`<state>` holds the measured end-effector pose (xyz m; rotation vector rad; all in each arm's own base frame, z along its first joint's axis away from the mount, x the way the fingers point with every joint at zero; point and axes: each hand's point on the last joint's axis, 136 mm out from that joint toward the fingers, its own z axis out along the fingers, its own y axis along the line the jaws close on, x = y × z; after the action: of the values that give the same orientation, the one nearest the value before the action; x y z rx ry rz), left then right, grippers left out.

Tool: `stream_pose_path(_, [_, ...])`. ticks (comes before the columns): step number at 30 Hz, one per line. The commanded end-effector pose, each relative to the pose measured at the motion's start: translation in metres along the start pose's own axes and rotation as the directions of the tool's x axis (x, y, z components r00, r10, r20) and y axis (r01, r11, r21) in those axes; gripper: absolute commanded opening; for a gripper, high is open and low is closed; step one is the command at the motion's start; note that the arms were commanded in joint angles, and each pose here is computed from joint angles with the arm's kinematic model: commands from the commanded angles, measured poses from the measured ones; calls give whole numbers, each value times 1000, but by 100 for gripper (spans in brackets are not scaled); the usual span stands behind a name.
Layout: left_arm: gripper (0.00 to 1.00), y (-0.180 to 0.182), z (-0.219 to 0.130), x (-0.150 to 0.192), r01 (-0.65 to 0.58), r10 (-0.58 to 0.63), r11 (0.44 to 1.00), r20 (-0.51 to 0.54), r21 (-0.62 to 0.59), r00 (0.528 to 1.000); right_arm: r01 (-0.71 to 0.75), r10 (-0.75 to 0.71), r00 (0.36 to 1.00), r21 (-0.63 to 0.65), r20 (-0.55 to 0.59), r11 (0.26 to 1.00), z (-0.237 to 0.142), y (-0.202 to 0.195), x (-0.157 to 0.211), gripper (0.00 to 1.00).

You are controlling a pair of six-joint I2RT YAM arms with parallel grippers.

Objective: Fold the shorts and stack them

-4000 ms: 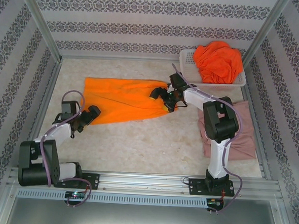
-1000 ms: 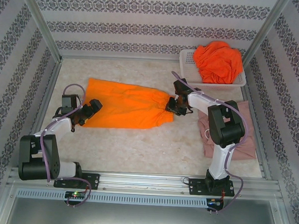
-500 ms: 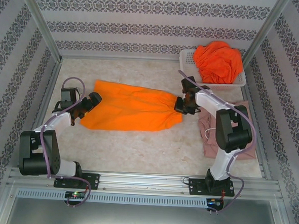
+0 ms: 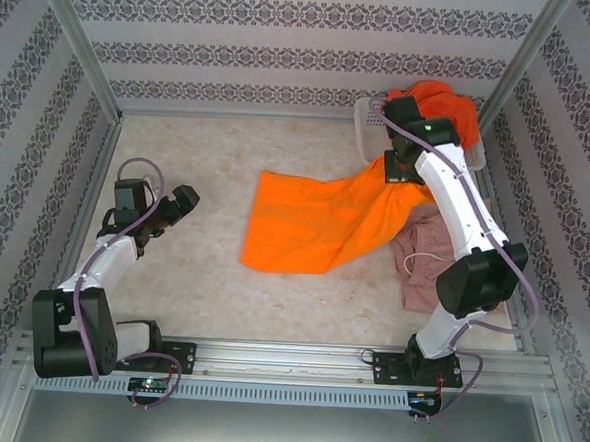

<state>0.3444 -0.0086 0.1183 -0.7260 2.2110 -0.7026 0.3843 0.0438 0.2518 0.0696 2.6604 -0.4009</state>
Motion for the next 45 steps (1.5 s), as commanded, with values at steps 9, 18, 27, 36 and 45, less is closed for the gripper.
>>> stream_pose_path(9, [100, 2, 0, 19, 12, -11, 1000, -44, 28, 999, 363, -367, 930, 145, 1, 920, -31, 125, -16, 0])
stream_pose_path(18, [100, -7, -1, 17, 20, -18, 998, -38, 68, 999, 366, -427, 902, -418, -62, 832, -23, 307, 58, 64])
stream_pose_path(27, [100, -57, -21, 0, 19, -21, 971, 5, 240, 1000, 129, -153, 988, -699, 28, 703, -88, 286, 25, 87])
stream_pose_path(36, [99, -114, 6, 29, -54, 90, 949, -105, 309, 990, -110, -37, 980, -686, -196, 719, 20, 266, 77, 88])
stream_pose_path(45, [97, -113, 26, 39, -45, 92, 954, -146, 298, 985, -85, -182, 929, -663, -323, 743, 74, 296, 150, 84])
